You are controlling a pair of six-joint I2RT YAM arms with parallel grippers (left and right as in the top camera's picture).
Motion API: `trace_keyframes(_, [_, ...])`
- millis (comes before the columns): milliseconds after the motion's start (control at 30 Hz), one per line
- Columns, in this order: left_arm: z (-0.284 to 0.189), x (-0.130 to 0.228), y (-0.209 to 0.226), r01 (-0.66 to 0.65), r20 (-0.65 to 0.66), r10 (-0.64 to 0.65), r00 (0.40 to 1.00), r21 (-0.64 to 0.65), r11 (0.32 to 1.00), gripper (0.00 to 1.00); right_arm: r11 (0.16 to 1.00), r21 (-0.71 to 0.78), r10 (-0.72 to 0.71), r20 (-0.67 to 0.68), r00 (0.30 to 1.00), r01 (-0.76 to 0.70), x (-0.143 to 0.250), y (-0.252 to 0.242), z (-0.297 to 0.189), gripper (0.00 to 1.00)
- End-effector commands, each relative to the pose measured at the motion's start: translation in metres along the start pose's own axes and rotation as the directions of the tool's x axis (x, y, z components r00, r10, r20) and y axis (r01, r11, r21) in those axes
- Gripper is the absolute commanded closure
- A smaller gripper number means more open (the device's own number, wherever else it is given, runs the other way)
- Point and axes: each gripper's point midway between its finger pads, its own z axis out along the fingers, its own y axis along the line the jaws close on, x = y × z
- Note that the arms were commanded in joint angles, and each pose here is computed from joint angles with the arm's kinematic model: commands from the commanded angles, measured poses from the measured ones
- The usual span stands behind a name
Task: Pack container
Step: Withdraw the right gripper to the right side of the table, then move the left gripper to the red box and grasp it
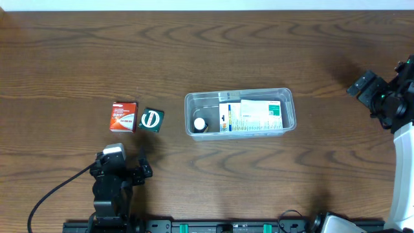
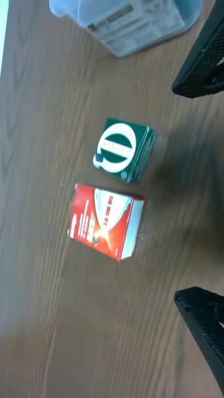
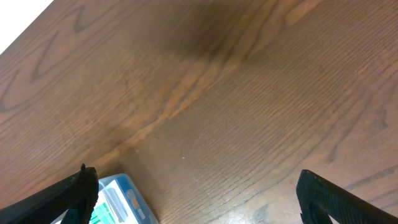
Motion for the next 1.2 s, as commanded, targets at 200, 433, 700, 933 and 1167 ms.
trace_keyframes(200, [-0.017,-0.030,-0.020,0.036,0.055,-0.043,0.998,0.113,0.993,0.02,1.000,-0.014,0.015,0.005,1.000,-0.015,-0.001,0.002,-0.004,0.01])
trace_keyframes(433, [-0.030,-0.097,-0.017,0.037,-0.021,-0.036,0.999,0.036,0.999,0.02,1.000,-0.014,0.015,0.005,1.000,-0.015,-0.001,0.002,-0.004,0.01])
trace_keyframes(700, [0.040,-0.138,-0.004,-0.021,-0.311,-0.011,0.950,-0.101,0.995,0.02,1.000,-0.014,0.015,0.005,1.000,-0.015,-0.001,0.002,-0.004,0.01])
trace_keyframes(933, [0.099,-0.116,0.008,-0.122,-0.544,0.046,0.838,-0.104,0.987,0.02,1.000,-0.015,0.015,0.005,1.000,-0.015,-0.001,0.002,-0.004,0.01])
trace_keyframes(1167, [0.121,-0.059,0.026,-0.198,-0.719,0.104,0.687,-0.047,0.979,0.02,1.000,-0.015,0.015,0.005,1.000,-0.015,-0.001,0.002,-0.004,0.01])
